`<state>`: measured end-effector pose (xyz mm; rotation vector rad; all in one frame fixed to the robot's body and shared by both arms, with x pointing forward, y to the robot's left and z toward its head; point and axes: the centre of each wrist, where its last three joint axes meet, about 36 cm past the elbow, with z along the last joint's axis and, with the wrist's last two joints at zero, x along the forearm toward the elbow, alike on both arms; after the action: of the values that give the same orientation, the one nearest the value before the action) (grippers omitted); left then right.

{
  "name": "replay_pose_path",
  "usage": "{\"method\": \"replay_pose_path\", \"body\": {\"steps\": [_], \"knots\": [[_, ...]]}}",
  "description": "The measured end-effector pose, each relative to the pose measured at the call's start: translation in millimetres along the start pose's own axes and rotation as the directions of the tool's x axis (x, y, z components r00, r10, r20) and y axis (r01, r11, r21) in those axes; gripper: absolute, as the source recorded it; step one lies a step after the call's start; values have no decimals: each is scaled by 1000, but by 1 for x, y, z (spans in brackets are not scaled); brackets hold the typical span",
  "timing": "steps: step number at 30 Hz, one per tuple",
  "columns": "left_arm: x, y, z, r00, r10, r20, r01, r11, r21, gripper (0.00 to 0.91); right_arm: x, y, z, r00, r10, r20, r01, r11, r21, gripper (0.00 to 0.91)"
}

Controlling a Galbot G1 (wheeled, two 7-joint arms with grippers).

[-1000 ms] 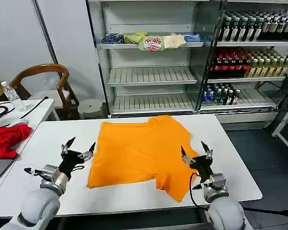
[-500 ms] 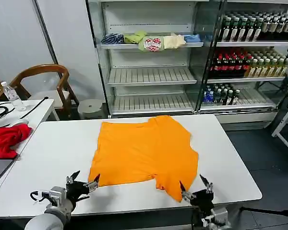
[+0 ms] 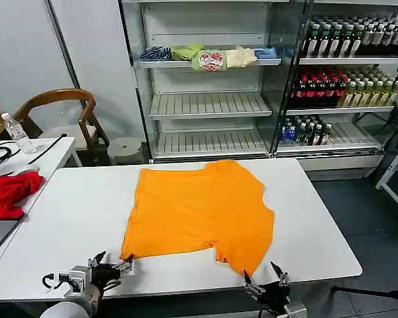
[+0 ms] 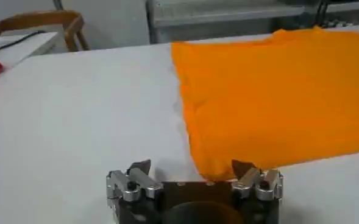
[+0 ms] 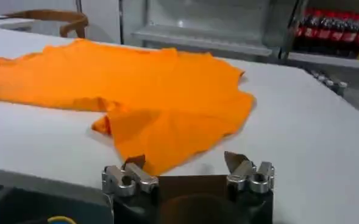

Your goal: Fold and organize the clothes.

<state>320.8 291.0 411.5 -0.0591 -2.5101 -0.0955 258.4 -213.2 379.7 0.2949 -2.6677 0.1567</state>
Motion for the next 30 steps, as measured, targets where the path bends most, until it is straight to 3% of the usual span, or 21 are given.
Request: {"method": "replay_pose_path", "body": {"steps": [16, 23, 30], "knots": [[2, -8, 9, 1000, 25, -13, -25, 1000, 18, 0, -9, 1, -2, 998, -57, 3, 57, 997, -51, 0], [2, -9, 5, 999, 42, 4, -42, 999, 23, 0, -12, -14, -24, 997, -52, 62, 55, 998, -41, 0], [-2, -2, -13, 996, 63, 58, -65, 997, 30, 0, -30, -35, -53, 991, -35, 127, 40, 999, -37, 0]]}}
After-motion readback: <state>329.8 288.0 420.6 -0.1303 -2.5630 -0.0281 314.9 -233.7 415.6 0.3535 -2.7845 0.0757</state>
